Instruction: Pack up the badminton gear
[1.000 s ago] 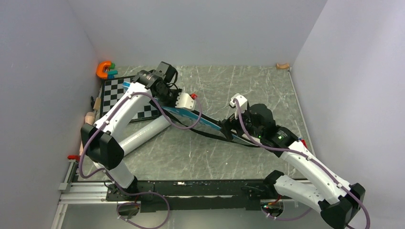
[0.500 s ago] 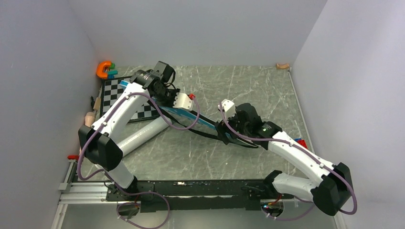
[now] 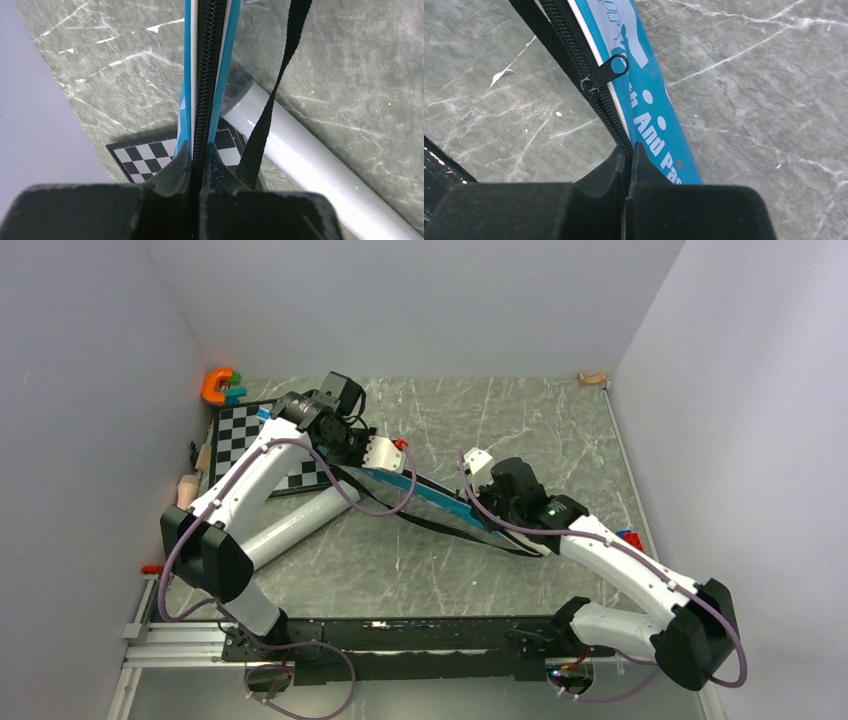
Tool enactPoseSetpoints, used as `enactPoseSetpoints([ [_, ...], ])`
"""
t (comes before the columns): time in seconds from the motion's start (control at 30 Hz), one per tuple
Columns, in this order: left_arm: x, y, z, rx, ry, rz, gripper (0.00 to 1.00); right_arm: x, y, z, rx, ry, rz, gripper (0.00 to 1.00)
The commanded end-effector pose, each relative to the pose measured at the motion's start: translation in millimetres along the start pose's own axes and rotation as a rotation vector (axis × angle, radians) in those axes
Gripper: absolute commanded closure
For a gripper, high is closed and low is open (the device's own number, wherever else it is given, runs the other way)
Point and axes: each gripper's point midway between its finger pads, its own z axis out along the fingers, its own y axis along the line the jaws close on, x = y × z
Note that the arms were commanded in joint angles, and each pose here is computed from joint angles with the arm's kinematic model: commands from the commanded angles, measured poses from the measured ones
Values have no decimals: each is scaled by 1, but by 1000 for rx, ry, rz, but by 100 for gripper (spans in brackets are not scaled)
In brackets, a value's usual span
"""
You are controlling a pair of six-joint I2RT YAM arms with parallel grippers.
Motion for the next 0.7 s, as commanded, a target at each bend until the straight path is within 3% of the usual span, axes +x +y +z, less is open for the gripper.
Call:
enactPoseSetpoints([
  [0.0,-14,27,-16,-147,-54,-24,100,-33,-3,-27,37,-149,36,100],
  [0.07,-18,31,-15,-155,-56,-60,94,-39,-2,-35,45,-180,32,100],
  [0.13,-27,30,-16,-139,-68,-92,73,-49,-2,-44,63,-225,21,100],
  [0.2,-40,23,-16,-100,-92,-96,60,-59,-1,-52,68,-256,12,100],
  [0.5,-126,-20,-25,31,-341,-27,50,-87,19,-74,43,-305,-10,100],
  [0.67,-146,-32,-7,85,-358,12,46,-98,33,-81,36,-322,-37,100],
])
